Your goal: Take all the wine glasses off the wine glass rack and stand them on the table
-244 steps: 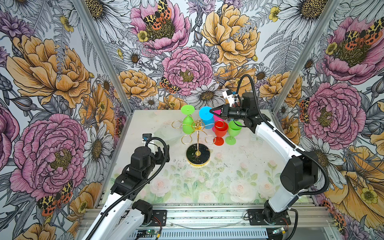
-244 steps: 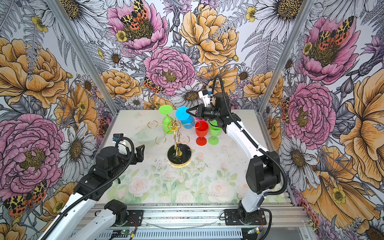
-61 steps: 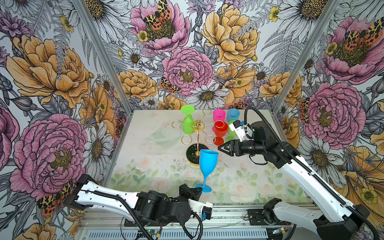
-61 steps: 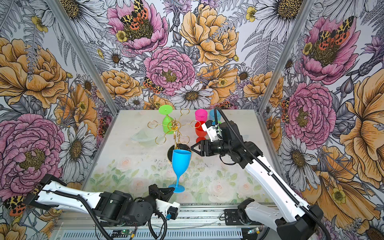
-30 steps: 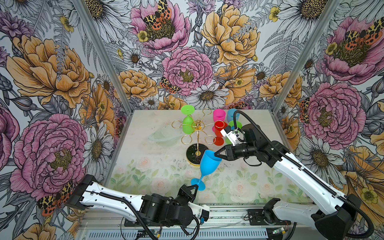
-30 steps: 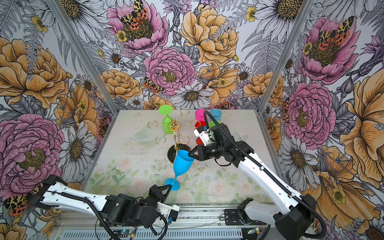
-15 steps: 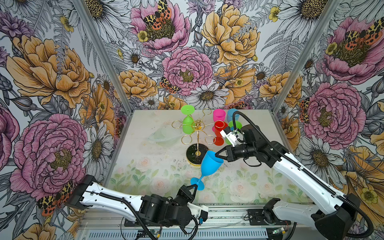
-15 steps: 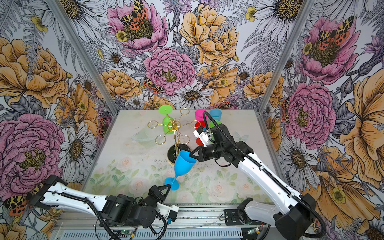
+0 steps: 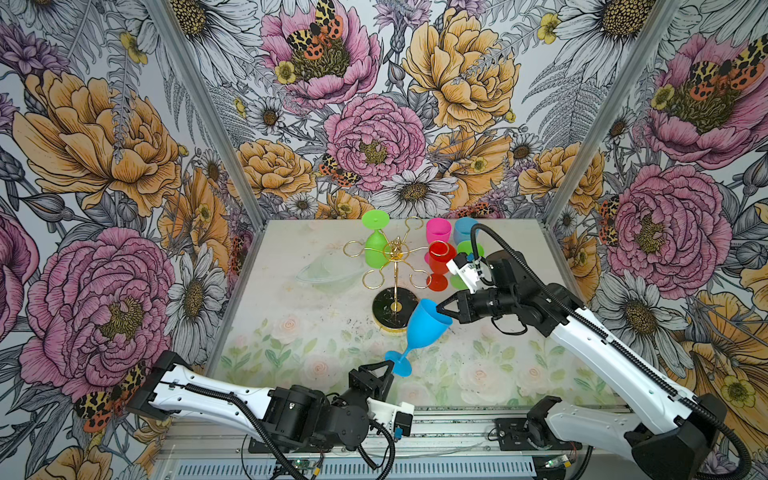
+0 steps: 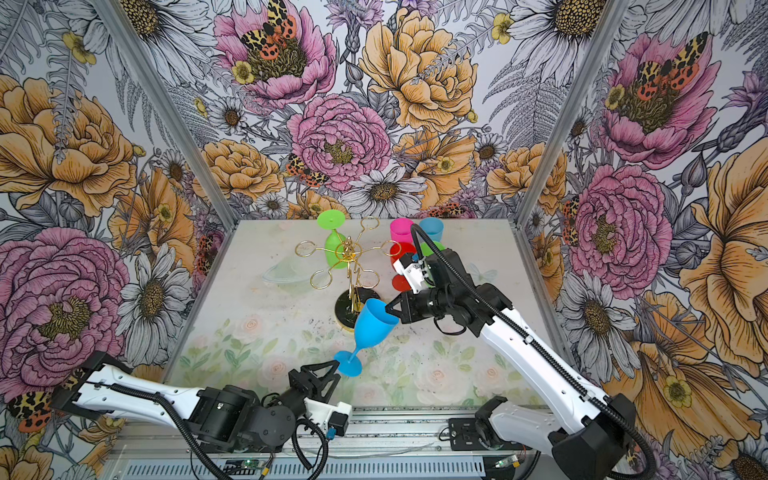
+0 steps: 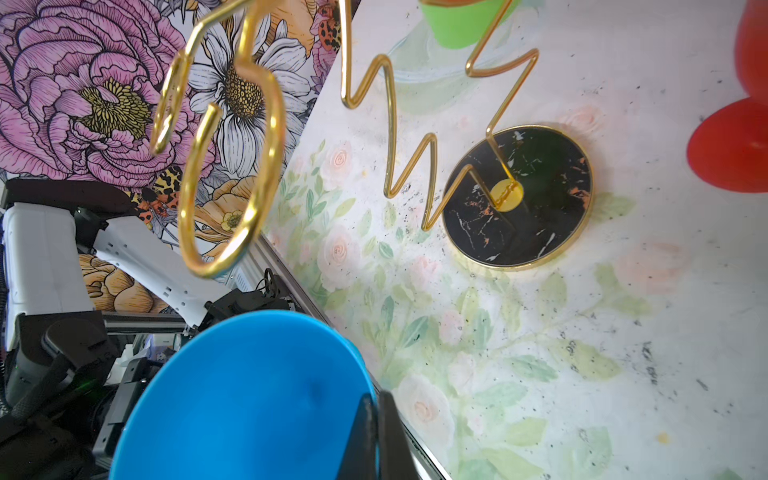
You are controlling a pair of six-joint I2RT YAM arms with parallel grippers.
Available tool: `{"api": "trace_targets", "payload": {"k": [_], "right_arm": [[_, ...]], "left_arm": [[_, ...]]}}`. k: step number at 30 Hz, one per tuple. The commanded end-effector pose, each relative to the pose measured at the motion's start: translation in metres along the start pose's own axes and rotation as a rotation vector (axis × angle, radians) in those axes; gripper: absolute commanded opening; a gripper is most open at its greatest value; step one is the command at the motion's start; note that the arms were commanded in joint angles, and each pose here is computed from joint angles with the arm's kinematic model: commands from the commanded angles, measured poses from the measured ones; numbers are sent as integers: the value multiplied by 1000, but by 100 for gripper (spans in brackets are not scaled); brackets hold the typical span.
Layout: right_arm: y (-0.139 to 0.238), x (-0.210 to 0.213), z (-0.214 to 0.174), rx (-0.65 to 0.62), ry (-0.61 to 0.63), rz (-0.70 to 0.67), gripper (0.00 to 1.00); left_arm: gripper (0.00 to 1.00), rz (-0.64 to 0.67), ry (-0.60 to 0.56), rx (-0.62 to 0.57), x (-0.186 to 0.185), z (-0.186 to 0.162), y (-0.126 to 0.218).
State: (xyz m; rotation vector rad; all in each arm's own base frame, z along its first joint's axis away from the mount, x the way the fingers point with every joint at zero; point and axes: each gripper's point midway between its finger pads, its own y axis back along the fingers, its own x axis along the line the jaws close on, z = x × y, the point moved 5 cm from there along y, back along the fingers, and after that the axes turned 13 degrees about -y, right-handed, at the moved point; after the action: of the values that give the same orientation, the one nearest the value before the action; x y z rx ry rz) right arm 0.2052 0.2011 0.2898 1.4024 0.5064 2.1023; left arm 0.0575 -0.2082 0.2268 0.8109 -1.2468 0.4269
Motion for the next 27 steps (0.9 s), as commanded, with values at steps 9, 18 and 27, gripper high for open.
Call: {"api": "trace_targets", "payload": {"k": [9,18,27], "right_arm": [[38,-21,7,-213,73,-232,0],[44,-50,26,-323,103,-478,0],[26,-71,50,-334,129,-625,0]], "left_arm": [[97,-5,620,-241,37,6,27],[99,-6,1178,-325,84,-28,44],[98,-148,1471,-336,90,-45,34]]}}
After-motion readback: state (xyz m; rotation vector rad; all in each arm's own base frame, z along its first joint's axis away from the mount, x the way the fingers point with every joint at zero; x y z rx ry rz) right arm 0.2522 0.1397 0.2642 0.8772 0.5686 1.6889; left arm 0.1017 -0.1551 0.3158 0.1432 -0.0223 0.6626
